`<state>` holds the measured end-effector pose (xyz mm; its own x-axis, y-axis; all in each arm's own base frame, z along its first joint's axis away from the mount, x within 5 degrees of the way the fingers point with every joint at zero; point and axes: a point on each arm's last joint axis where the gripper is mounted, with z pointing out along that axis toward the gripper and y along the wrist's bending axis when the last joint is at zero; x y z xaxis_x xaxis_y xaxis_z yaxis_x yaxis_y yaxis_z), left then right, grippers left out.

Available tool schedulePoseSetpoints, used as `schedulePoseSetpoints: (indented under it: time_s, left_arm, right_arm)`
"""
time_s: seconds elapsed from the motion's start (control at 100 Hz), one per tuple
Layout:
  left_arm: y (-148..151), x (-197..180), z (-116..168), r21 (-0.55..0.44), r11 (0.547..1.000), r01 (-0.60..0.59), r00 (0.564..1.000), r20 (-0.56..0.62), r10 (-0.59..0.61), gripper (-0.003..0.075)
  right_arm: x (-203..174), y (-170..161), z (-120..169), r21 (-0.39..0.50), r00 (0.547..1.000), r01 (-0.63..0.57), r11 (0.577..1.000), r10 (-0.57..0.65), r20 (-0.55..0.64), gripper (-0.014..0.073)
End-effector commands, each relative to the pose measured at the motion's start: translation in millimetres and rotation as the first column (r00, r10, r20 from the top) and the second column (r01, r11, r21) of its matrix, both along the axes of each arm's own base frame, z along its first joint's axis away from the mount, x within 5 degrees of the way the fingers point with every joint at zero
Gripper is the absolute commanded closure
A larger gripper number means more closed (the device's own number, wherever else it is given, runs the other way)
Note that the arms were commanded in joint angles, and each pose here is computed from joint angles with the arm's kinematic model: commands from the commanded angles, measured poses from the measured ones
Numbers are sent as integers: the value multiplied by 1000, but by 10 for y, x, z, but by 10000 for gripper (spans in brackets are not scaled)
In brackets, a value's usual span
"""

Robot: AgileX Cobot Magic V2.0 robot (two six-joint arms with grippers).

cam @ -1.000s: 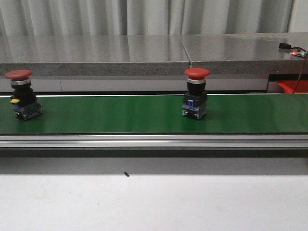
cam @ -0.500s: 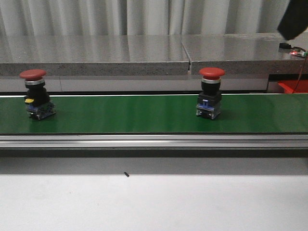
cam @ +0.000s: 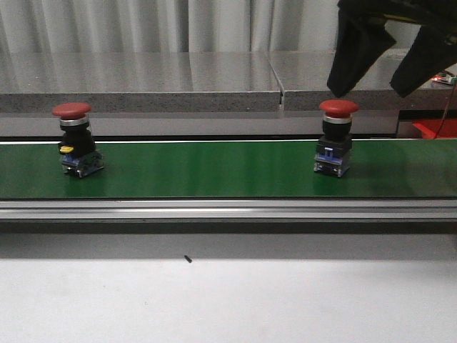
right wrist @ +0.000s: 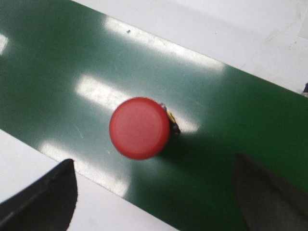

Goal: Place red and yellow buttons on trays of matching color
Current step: 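Close the right gripper on the red button and lift it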

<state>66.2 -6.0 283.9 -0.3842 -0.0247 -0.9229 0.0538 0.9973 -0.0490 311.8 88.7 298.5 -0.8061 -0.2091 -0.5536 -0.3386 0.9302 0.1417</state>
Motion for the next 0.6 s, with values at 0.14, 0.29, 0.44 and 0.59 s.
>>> schedulePoseSetpoints:
  time_s: [0.14,0.29,0.44,0.59]
  left_arm:
    - [-5,22,139,-16,1000,2,996,90,-1,741]
    - [-5,22,139,-16,1000,2,996,90,-1,741]
    - [-5,22,139,-16,1000,2,996,90,-1,741]
    - [-5,22,139,-16,1000,2,996,90,-1,741]
  right_arm:
    - [218,-12,67,-69,995,-12,998,18,97,-50]
    - [289,-6,-74,-93,998,-19,995,24,60,-28]
    - [324,1,-129,-95,998,-17,995,22,52,188]
    - [312,0,-123,-96,999,-20,995,24,44,383]
